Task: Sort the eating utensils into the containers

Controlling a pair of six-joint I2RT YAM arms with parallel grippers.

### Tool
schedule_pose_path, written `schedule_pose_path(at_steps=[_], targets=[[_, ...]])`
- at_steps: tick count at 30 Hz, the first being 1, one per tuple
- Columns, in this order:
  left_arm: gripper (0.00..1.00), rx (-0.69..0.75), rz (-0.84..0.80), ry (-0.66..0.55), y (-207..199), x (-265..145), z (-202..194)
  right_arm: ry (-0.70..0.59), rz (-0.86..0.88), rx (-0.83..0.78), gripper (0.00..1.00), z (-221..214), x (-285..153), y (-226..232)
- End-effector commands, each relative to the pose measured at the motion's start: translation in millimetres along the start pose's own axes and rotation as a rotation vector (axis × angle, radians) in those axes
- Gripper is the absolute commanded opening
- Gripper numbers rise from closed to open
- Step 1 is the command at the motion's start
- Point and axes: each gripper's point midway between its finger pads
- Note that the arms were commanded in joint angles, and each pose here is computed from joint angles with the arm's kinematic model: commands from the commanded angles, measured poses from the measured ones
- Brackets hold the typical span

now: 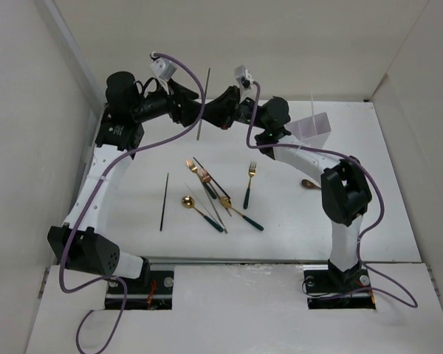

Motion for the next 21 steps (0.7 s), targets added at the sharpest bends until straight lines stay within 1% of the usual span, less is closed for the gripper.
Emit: schedule_pose_path(at_steps=[1,2,3,5,6,7,9,10,11,12,13,14,16,17,18,19,21], targets=[[1.0,0.013,-0.02,-0.008,-11.0,-3.2,1.1,-0.049,-0.016,-0.067,0.0,26.9,-7.9,-8.5],[1.0,-0.016,-0.007,-0.006,-6.8,-1.3,-0.7,-0.041,-0.032,-0.066,0.0,28.1,-14.0,-13.8],[1.0,-0.017,0.005,-0.01,-4.7,-1.2,0.0,-0.025,-0.054,-0.066,0.0,28.4,-20.8,-20.2],[1.0,-0.026,0.062,-0.022,5.3,-1.5,1.1,0.026,-0.142,-0.069,0.0,24.6,-52.5,-50.9],[1.0,-0.026,0.094,-0.024,12.8,-4.1,0.8,0.048,-0.189,-0.125,0.0,32.2,-66.0,-64.0],[1.0,-0.029,0.158,-0.043,22.5,-10.1,5.1,0.118,-0.312,-0.102,0.0,26.2,-101.1,-96.4],[1.0,-0.025,0.262,-0.071,43.9,-23.2,9.6,0.197,-0.445,-0.137,0.0,22.8,-143.7,-123.4],[1.0,-0.016,0.315,-0.058,56.1,-25.9,1.8,0.268,-0.513,-0.18,0.0,24.9,-167.9,-133.3],[1.0,-0.002,0.42,-0.079,74.0,-37.2,4.3,0.308,-0.636,-0.227,0.0,35.0,-203.8,-156.8],[1.0,0.008,0.463,-0.069,83.2,-40.6,-1.0,0.357,-0.699,-0.252,0.0,33.9,-225.5,-165.6],[1.0,0.021,0.496,-0.061,87.3,-45.7,-5.0,0.415,-0.746,-0.335,0.0,41.5,-245.0,-173.2],[1.0,0.045,0.551,-0.045,99.0,-54.6,-14.4,0.479,-0.831,-0.335,0.0,37.9,-277.1,-184.7],[1.0,0.057,0.594,-0.019,107.5,-61.1,-28.4,0.528,-0.872,-0.368,0.0,37.3,-304.9,-189.0],[1.0,0.033,0.619,0.009,114.1,-64.8,-47.7,0.55,-0.898,-0.386,0.0,37.3,-319.1,-192.6],[1.0,0.019,0.667,0.023,123.6,-69.9,-58.0,0.563,-0.956,-0.388,0.0,41.1,-341.5,-198.2],[1.0,0.012,0.686,0.031,126.1,-73.4,-65.1,0.588,-0.977,-0.388,0.0,38.0,-354.1,-199.2],[1.0,-0.003,0.735,0.075,138.8,-79.9,-91.2,0.622,-1.012,-0.403,0.0,34.9,-368.3,-204.2]])
Point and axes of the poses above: each gripper's point midway between its finger pads, its own x axis out along the fingers, its own y axis along the line the jaws close on, z = x × y, and after that the axes turned 12 degrees about -x, right-handed
